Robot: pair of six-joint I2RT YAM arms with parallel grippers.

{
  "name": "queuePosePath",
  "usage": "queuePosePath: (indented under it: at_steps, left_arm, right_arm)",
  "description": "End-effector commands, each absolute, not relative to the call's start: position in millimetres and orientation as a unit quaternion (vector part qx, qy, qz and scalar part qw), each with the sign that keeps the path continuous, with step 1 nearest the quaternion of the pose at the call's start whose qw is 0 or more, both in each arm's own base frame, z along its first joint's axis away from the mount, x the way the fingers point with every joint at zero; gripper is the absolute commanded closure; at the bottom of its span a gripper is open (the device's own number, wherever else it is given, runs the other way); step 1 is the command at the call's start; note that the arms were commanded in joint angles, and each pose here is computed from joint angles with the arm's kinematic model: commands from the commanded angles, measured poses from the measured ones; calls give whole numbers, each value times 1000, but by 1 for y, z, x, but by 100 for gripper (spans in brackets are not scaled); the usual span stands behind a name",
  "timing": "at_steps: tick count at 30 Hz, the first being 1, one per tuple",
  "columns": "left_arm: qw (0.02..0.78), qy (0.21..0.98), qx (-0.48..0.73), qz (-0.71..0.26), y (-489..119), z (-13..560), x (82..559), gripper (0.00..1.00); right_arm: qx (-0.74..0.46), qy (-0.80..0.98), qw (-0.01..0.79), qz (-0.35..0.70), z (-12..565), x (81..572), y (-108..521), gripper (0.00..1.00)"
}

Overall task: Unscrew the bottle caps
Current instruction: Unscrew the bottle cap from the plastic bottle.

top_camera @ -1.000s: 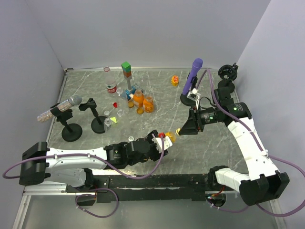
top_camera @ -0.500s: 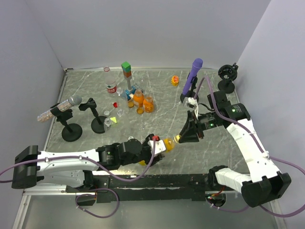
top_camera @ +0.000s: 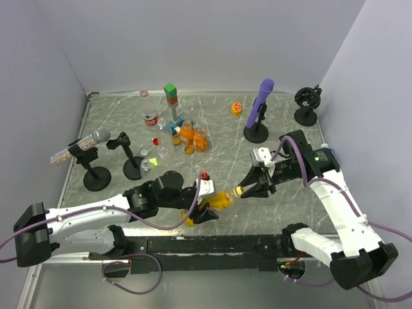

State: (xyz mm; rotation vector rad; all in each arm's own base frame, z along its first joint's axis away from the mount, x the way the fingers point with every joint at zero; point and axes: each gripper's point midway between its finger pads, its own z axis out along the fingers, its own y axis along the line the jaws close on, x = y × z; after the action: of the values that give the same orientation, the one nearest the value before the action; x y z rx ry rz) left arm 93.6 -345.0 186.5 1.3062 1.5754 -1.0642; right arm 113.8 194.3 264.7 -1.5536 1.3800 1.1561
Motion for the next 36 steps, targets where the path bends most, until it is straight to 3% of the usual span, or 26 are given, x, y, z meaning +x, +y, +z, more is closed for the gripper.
queuePosePath:
  at_steps: [1,16,22,36]
  left_arm:
    - [419,548,529,-493,-352,241,82,96]
    - [439,560,514,-479,-330,242,87,96]
    - [461,567,493,-472,-323,250,92,96]
    - [541,566,439,-441,-299,273,110,96]
  right_arm:
    - [-640,511,395,416,263,123,193,80]
    - [-611,532,424,405,287,137,183,80]
    - [-504,681,425,317,254,202,164,78]
    - [-420,774,345,326,210,222,165,76]
